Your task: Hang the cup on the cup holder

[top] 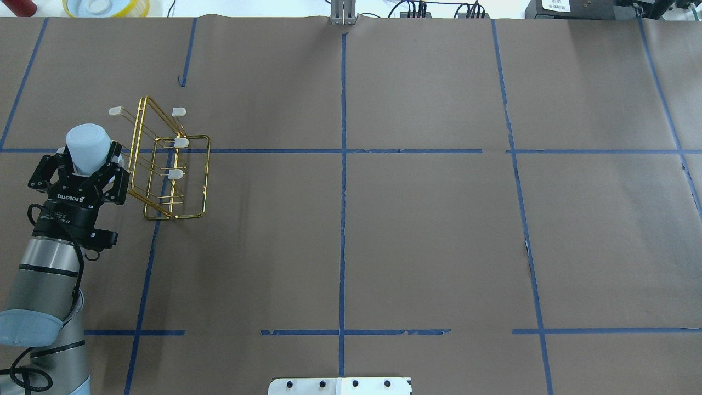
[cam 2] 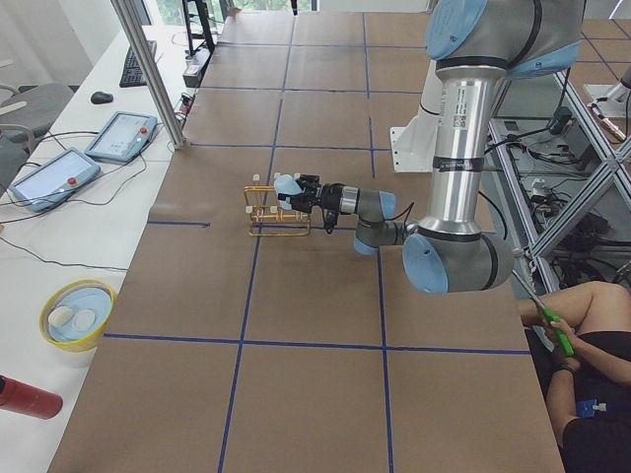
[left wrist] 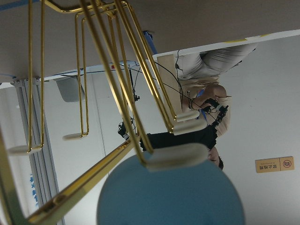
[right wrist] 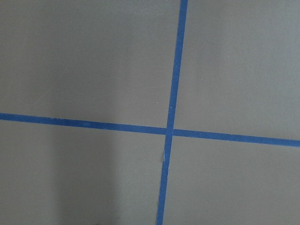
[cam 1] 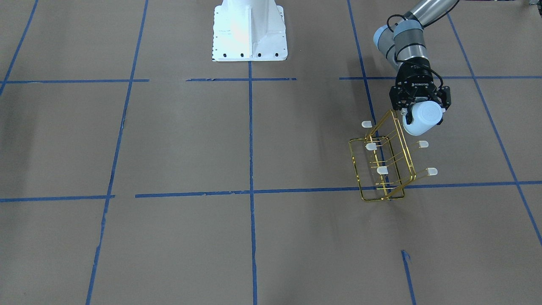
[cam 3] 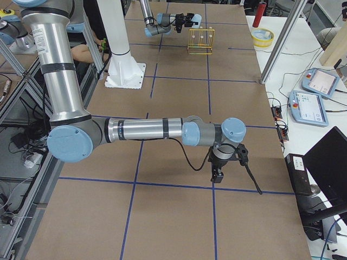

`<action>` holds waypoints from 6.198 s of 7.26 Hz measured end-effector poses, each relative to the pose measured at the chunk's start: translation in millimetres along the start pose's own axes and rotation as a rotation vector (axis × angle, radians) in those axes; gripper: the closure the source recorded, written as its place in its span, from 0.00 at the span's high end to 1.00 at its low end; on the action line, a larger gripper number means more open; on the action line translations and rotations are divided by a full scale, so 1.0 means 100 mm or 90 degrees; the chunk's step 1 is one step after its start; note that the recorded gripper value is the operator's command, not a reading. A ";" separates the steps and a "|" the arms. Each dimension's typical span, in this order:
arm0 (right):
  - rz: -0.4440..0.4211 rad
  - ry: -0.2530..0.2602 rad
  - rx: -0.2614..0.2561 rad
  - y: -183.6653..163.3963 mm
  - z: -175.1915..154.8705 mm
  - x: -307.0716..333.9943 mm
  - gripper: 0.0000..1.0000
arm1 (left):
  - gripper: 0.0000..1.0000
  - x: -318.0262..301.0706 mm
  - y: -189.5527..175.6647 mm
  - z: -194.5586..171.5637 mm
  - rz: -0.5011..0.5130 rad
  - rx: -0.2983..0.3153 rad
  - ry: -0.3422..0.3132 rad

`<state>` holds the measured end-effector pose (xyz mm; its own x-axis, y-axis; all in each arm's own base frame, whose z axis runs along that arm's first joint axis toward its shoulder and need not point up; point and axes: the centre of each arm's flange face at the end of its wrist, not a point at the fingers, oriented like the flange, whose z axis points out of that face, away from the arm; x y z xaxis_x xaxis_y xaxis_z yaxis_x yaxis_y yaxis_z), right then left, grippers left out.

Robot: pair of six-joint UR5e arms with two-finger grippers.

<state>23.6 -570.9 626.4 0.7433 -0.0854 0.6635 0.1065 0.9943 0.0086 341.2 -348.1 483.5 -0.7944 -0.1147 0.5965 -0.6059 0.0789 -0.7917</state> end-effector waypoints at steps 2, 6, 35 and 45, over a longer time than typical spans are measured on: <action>0.000 0.000 0.000 0.00 0.00 0.00 1.00 | 0.00 0.00 -0.01 -0.01 -0.004 0.004 -0.008; 0.000 0.000 0.000 0.00 0.00 0.00 1.00 | 0.00 0.05 -0.05 -0.04 0.001 0.013 -0.025; 0.000 0.000 0.000 0.00 0.00 0.00 1.00 | 1.00 3.36 1.01 0.65 1.422 0.167 -0.703; -0.001 0.000 0.000 0.00 0.00 -0.01 1.00 | 1.00 4.22 1.32 0.62 1.435 -0.011 -1.362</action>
<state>22.9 -570.9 626.4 0.7431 -0.0866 0.6635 0.1078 0.9941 0.0090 -71.3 -448.0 623.0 0.7750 0.1023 -0.6236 0.0009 0.9866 0.1629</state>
